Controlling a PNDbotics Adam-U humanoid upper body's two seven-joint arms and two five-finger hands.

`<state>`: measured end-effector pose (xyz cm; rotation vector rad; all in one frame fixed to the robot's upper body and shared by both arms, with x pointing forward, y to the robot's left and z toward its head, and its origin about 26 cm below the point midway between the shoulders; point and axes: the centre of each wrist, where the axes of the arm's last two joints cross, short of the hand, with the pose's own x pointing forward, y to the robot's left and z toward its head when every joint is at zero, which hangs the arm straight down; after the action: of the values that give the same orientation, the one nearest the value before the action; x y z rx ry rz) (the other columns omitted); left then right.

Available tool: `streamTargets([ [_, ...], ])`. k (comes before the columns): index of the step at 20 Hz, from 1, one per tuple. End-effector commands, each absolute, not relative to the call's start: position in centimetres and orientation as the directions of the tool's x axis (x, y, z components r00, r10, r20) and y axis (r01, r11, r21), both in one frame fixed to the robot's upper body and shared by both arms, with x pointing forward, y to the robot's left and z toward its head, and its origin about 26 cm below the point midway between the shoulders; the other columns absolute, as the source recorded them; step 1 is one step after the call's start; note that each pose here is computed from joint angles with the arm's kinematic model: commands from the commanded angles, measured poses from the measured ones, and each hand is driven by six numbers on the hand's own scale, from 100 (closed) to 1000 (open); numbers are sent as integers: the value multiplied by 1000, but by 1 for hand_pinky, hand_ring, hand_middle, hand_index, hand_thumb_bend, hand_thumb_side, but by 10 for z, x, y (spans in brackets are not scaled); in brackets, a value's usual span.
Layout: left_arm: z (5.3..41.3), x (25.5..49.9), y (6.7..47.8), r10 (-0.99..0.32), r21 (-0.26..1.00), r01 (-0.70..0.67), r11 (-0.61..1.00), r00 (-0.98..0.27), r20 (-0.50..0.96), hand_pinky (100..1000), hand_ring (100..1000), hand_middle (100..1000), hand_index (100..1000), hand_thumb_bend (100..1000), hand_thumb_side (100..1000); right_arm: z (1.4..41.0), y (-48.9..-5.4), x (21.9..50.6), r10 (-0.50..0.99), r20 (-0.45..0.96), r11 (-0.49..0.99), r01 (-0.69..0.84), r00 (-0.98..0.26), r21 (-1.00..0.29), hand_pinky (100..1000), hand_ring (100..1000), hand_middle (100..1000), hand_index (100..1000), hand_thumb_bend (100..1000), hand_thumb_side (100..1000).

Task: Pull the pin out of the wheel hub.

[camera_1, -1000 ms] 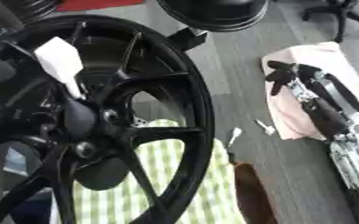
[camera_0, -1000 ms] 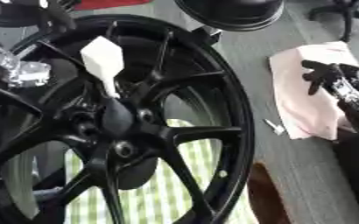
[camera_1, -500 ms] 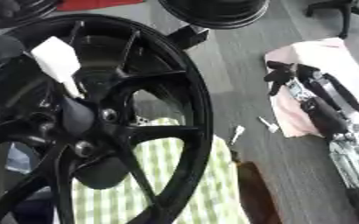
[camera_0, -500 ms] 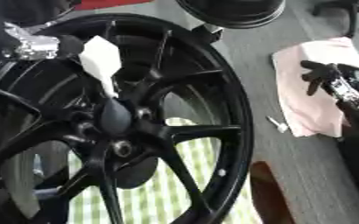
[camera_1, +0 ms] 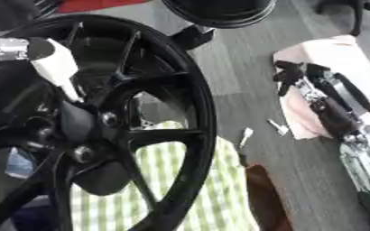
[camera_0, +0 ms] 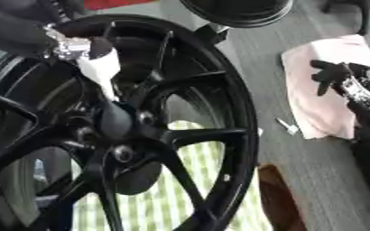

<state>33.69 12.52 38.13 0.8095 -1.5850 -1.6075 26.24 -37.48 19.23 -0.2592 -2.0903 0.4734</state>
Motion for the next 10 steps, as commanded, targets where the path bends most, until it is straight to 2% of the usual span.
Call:
streamTargets([
  [1,390,329,122,-881,992,123,25,-466,80,871,784,759,843,560,791,204,-376,260,388,744,888,4,-545,-460,921,960,411,619,100,704],
  [10,383,341,126,-914,988,154,4,-401,66,875,804,783,860,573,778,202,-376,259,389,750,890,9,-535,-456,921,958,409,617,100,705],
])
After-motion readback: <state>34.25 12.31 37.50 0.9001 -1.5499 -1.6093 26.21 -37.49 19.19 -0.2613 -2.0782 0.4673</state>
